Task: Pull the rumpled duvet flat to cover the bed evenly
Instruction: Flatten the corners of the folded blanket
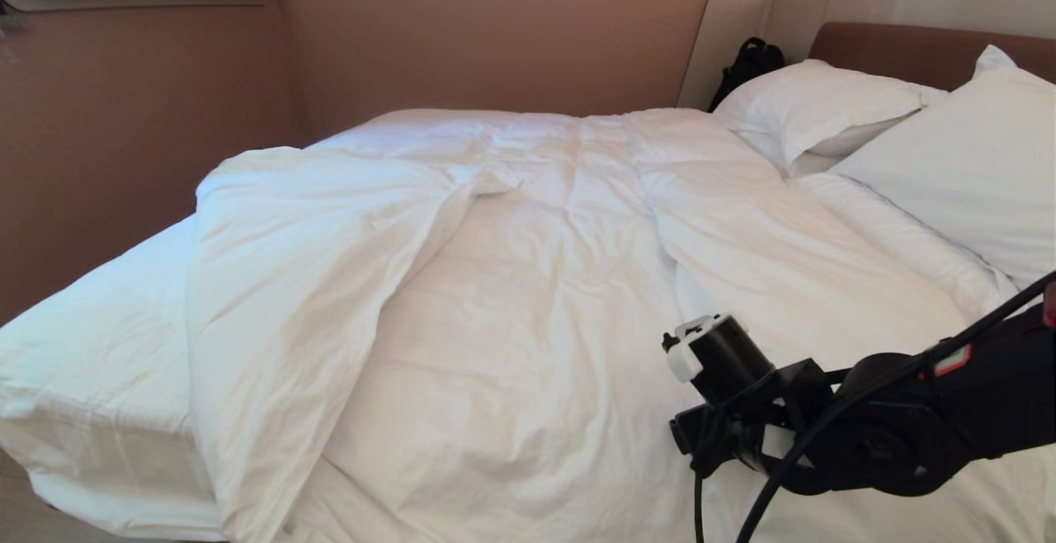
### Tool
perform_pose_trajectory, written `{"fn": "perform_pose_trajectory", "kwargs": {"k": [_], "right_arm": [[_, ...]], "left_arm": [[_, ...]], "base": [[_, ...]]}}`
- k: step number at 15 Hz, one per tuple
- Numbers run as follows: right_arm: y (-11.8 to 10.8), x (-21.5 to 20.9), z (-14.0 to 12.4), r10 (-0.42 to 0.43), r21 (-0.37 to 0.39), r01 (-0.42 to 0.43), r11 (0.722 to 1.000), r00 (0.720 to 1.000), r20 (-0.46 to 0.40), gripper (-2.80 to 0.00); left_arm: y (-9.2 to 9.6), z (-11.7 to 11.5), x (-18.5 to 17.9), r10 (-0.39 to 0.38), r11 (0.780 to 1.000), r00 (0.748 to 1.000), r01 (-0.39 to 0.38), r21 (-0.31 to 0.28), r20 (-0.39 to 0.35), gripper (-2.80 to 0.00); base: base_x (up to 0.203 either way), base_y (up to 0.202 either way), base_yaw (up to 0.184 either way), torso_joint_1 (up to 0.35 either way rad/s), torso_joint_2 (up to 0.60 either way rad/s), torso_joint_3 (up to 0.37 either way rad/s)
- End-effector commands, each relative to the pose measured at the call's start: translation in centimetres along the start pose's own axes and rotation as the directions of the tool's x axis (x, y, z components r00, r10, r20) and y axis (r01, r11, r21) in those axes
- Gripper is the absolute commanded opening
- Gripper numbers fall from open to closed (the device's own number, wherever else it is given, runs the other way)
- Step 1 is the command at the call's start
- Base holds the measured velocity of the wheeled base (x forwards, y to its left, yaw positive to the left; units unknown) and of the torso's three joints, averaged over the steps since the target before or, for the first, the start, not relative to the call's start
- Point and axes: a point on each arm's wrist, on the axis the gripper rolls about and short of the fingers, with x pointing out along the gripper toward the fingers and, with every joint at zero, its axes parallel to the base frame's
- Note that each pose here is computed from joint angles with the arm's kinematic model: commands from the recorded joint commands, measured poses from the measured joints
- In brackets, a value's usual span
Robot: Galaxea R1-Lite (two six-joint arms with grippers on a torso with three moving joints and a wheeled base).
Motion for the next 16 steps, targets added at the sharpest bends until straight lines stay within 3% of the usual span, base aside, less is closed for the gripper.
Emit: {"fn": "perform_pose_trajectory", "kwargs": {"k": [1,12,16], "right_arm": [[0.2,0.1,-0.2,-0.078,-0.012,0.078,0.997,0.997,0.011,0.0],[2.2,-0.7,-1.7,-0.071,-0.089,0.072,0.993,0.997,0.014,0.0],[2.5,0.2,-2.7,-0.198,-0.143,0.196,0.97,0.98,0.001,0.0]], "left_arm": [[0.0,0.0,0.0,0.0,1.0,1.0,0.0,0.0,0.001,-2.8],[0.0,0.0,0.0,0.0,1.0,1.0,0.0,0.0,-0.001,-2.8],[0.0,0.0,0.0,0.0,1.0,1.0,0.0,0.0,0.0,-2.8]], "base": [[0.0,0.0,0.0,0.0,0.0,0.0],[0.0,0.0,0.0,0.0,0.0,0.0],[0.0,0.0,0.0,0.0,0.0,0.0]]}}
